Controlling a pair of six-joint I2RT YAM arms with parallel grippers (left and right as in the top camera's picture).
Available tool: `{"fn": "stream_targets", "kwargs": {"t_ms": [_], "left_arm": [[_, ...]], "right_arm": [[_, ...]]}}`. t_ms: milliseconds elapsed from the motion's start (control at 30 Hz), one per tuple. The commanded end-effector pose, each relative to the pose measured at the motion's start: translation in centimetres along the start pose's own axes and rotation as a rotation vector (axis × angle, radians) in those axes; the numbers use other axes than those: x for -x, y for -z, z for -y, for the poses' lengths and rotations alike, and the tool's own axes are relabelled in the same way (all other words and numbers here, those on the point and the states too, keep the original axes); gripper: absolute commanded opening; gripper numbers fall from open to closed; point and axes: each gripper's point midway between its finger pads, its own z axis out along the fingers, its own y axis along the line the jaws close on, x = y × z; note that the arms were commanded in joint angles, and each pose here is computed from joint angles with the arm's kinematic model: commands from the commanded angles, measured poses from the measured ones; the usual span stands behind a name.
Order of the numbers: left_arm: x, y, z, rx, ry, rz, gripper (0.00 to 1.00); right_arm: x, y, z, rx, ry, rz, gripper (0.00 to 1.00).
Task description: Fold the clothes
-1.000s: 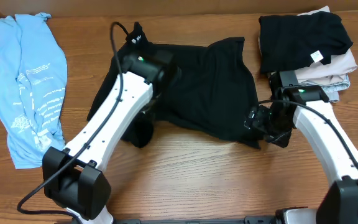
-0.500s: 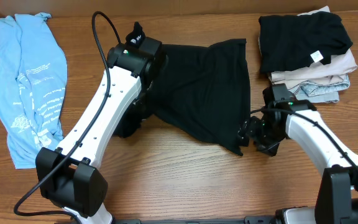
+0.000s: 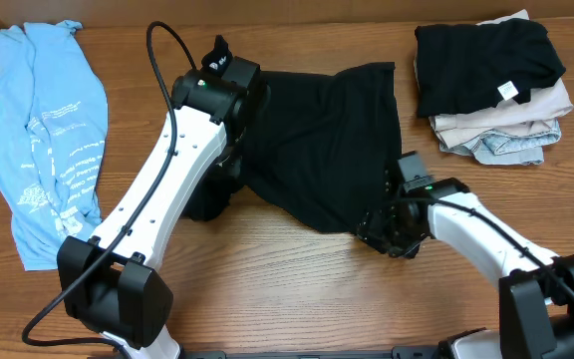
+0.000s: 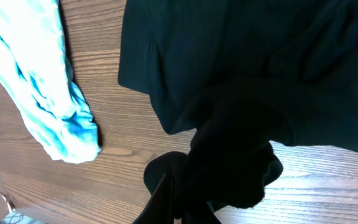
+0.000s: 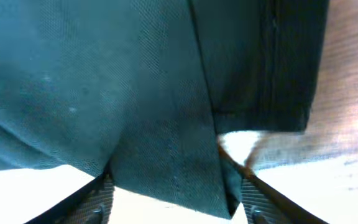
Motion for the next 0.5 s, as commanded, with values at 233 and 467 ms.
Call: {"fn": "stream_targets", "kwargs": {"t_ms": [233, 467], "left_arm": [[0.4, 0.5, 0.0, -0.007, 0.019, 0.017, 0.04], [0.2, 0.5, 0.0, -0.008, 0.015, 0.007, 0.04]], "right_arm": [[0.5, 0.4, 3.5, -0.178, -0.152, 0.066, 0.04], [2.7, 5.9, 3.8, -0.151, -0.151, 0.07, 0.04]]}}
